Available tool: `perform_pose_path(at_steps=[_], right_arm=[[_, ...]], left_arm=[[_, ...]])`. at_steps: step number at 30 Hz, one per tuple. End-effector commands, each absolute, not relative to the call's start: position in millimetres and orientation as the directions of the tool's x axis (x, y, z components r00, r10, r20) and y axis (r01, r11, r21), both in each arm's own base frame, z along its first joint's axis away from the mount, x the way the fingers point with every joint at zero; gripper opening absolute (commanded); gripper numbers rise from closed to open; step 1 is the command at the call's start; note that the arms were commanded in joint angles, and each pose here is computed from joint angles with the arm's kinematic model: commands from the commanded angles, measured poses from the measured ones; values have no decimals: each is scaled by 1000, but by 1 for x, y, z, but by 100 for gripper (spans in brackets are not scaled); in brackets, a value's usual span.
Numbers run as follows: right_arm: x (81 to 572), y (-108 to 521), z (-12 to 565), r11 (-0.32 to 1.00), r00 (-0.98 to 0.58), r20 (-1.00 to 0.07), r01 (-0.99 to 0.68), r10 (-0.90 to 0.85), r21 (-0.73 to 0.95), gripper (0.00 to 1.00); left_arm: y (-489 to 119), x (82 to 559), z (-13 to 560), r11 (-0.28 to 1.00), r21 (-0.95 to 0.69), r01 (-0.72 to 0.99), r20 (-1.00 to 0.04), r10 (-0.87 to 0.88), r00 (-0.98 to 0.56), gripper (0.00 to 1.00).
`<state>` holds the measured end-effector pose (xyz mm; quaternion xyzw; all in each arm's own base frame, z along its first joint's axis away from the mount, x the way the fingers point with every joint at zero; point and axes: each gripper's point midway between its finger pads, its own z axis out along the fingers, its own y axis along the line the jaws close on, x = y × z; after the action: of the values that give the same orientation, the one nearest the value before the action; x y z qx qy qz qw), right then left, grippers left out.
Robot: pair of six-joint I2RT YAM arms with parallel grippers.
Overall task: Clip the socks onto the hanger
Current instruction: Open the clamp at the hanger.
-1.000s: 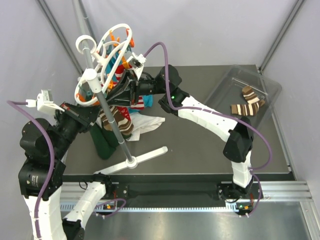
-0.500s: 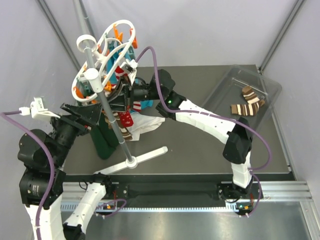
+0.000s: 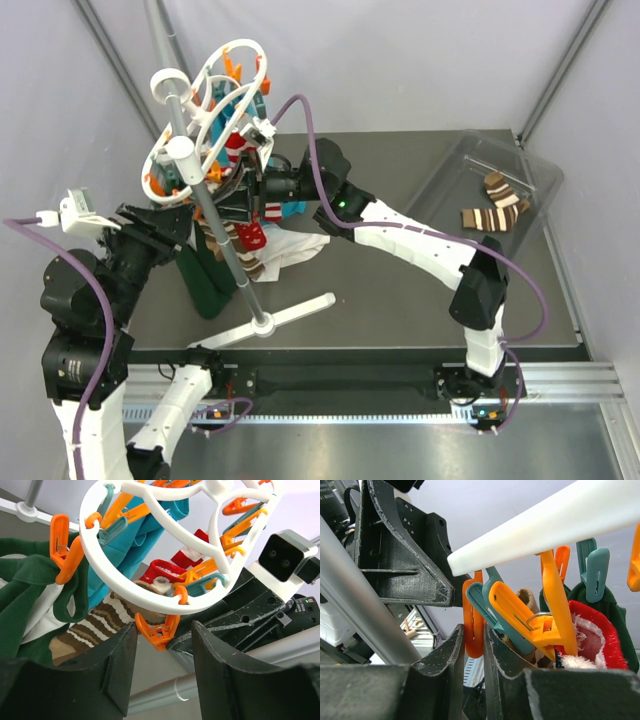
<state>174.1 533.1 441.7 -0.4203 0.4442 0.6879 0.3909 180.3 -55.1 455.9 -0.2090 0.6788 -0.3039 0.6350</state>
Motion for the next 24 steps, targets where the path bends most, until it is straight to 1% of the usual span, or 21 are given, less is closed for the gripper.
perform_pose_path(at_steps=[1, 2, 3, 5, 9, 10, 12, 13, 14, 16, 19, 20, 21, 22, 23, 24], right_arm=[[156, 521, 476, -311, -278, -933, -929, 227, 201, 0], [155, 522, 475, -314, -282, -933, -927, 224, 205, 0], [153, 522, 475, -321, -282, -934, -925, 220, 203, 0], [152, 522, 476, -324, -275, -936, -926, 220, 196, 0], [151, 522, 475, -324, -271, -938, -926, 216, 193, 0], [151, 522, 475, -325, -270, -938, -926, 216, 191, 0], [150, 522, 475, -326, -270, -938, -926, 216, 191, 0], [150, 522, 476, -326, -269, -938, -926, 217, 190, 0], [150, 522, 476, -328, -269, -938, -926, 216, 190, 0], [149, 522, 475, -327, -272, -939, -925, 210, 194, 0], [157, 523, 467, -278, -267, -945, -938, 187, 209, 19], [160, 518, 469, -252, -262, -947, -944, 186, 212, 34], [167, 516, 469, -211, -262, -946, -952, 190, 222, 41], [175, 513, 454, -168, -268, -950, -956, 160, 242, 47], [183, 497, 464, -118, -258, -949, -964, 182, 239, 58], [199, 489, 463, -37, -258, -946, -966, 196, 256, 60]], left_arm=[[-54, 186, 472, 740, -657, 142, -752, -658, -51, 52], [-54, 187, 471, 741, -657, 139, -752, -657, -55, 52], [-54, 188, 471, 742, -656, 138, -753, -656, -56, 55], [-55, 192, 469, 743, -657, 131, -753, -655, -66, 56], [-55, 197, 469, 746, -653, 130, -756, -651, -67, 50], [-56, 198, 468, 748, -651, 131, -758, -648, -68, 38], [-56, 198, 468, 753, -644, 133, -764, -641, -75, 27], [-56, 199, 466, 755, -643, 129, -765, -639, -79, 18], [-57, 199, 466, 756, -642, 130, -766, -637, -83, 12], [-56, 199, 466, 756, -642, 126, -766, -637, -80, 1], [-54, 197, 465, 762, -636, 120, -771, -633, -71, 0], [-53, 197, 466, 763, -635, 121, -772, -632, -68, 0], [-54, 197, 465, 767, -631, 120, -776, -627, -70, 0], [-53, 197, 465, 769, -628, 117, -778, -625, -69, 0], [-53, 197, 466, 771, -626, 119, -780, -622, -69, 0], [-53, 197, 464, 775, -621, 116, -784, -617, -70, 0]])
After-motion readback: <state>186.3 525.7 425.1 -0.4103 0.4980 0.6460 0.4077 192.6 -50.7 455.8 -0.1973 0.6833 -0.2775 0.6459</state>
